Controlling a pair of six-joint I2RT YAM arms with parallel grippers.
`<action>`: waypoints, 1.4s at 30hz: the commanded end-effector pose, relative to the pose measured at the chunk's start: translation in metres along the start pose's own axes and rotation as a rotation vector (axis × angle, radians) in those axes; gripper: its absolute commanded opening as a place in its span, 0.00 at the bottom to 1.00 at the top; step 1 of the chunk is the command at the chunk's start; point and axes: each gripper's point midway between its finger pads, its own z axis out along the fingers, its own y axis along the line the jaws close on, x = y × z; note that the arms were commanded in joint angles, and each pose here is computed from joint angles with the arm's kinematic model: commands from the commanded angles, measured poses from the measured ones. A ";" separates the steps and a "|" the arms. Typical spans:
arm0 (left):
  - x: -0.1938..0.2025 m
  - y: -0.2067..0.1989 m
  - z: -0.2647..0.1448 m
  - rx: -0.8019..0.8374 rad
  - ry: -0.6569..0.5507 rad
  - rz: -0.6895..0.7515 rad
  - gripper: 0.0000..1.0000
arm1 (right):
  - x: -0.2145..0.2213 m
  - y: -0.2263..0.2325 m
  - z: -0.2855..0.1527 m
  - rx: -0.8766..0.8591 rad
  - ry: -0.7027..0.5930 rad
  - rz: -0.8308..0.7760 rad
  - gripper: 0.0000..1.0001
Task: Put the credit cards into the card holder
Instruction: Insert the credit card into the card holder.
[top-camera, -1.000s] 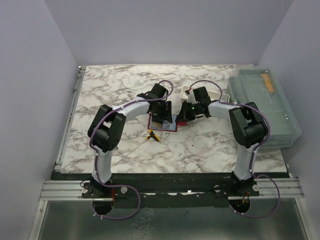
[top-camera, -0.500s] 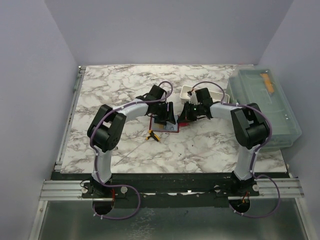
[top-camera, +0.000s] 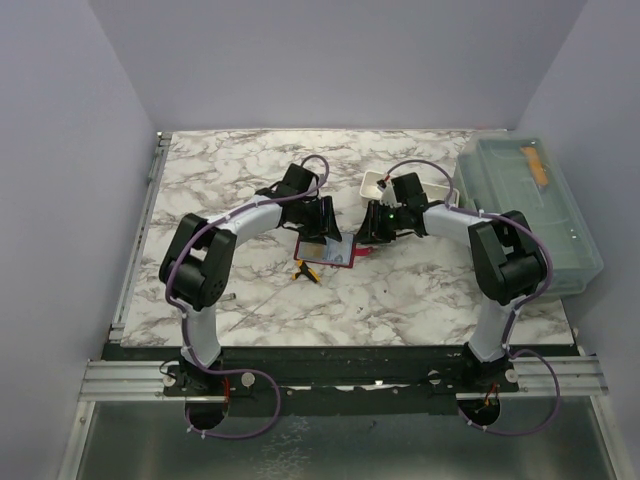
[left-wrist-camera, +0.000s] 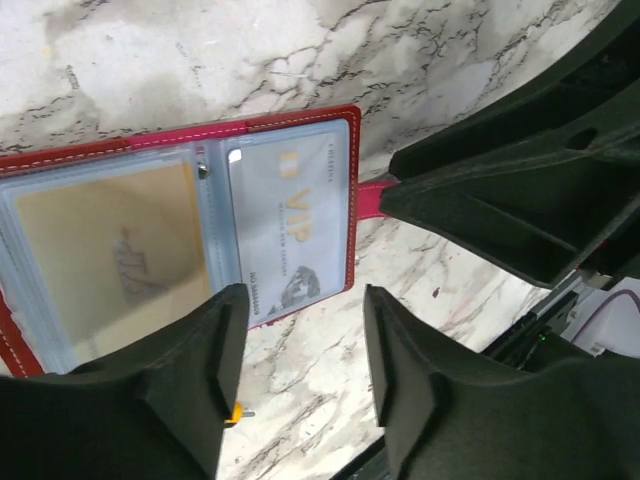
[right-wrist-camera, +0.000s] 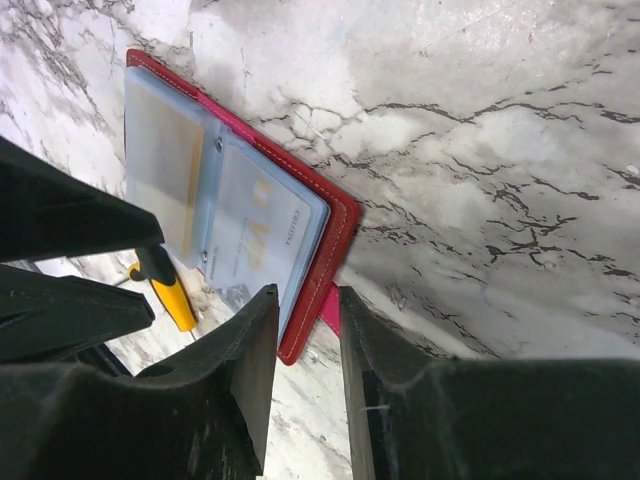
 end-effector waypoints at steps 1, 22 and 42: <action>-0.005 -0.014 -0.005 0.035 0.000 0.004 0.49 | 0.001 0.009 -0.003 -0.035 0.010 0.015 0.35; 0.017 0.055 0.032 -0.180 0.035 -0.064 0.13 | 0.022 0.019 0.014 -0.164 0.087 0.056 0.44; 0.025 0.063 0.034 -0.185 0.053 -0.091 0.10 | 0.022 0.037 0.012 -0.182 0.089 0.031 0.42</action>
